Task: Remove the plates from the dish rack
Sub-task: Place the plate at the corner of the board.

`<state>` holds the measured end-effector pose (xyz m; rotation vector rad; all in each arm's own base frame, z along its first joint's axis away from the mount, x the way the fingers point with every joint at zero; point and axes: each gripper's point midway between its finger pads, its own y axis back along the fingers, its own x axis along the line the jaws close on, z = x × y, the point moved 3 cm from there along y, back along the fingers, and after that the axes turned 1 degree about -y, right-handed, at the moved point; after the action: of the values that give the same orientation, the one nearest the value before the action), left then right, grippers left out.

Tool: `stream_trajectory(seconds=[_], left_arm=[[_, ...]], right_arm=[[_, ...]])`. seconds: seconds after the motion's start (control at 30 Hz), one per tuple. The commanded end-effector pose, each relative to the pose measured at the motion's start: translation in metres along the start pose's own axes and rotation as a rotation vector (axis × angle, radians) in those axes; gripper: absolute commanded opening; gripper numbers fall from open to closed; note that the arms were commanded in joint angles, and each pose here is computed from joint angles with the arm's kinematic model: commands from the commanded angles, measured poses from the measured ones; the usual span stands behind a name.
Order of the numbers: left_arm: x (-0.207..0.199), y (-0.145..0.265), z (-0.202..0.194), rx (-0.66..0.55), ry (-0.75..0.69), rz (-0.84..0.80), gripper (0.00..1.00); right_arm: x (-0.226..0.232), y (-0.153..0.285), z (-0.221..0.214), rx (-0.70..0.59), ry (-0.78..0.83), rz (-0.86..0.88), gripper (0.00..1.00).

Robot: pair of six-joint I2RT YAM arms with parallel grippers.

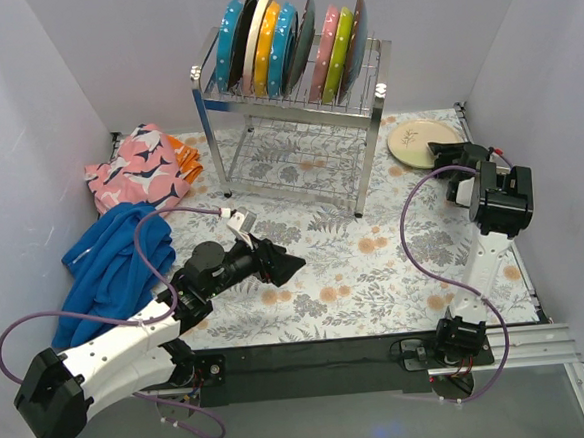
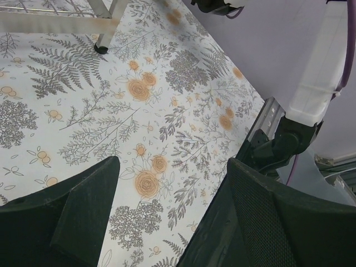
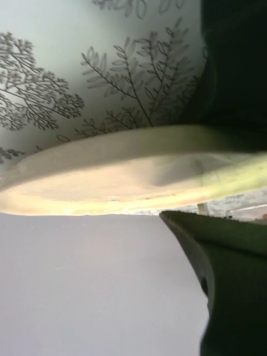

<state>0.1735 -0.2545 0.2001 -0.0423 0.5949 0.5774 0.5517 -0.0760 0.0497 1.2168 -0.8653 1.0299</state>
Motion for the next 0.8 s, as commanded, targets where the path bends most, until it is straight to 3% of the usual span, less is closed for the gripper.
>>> stream_trajectory(seconds=[0.0,0.47,0.77], left_arm=[[-0.004,0.000,0.010,-0.031,-0.008,0.007,0.77],[0.009,0.007,0.008,-0.066,-0.006,0.088,0.76],[0.005,0.010,0.009,-0.076,-0.009,0.068,0.76]], right_arm=[[0.028,0.022,0.007,0.002,-0.008,-0.008,0.61],[-0.029,0.085,0.004,0.013,-0.063,-0.348,0.65],[-0.024,0.095,0.013,-0.018,0.033,-0.404,0.60]])
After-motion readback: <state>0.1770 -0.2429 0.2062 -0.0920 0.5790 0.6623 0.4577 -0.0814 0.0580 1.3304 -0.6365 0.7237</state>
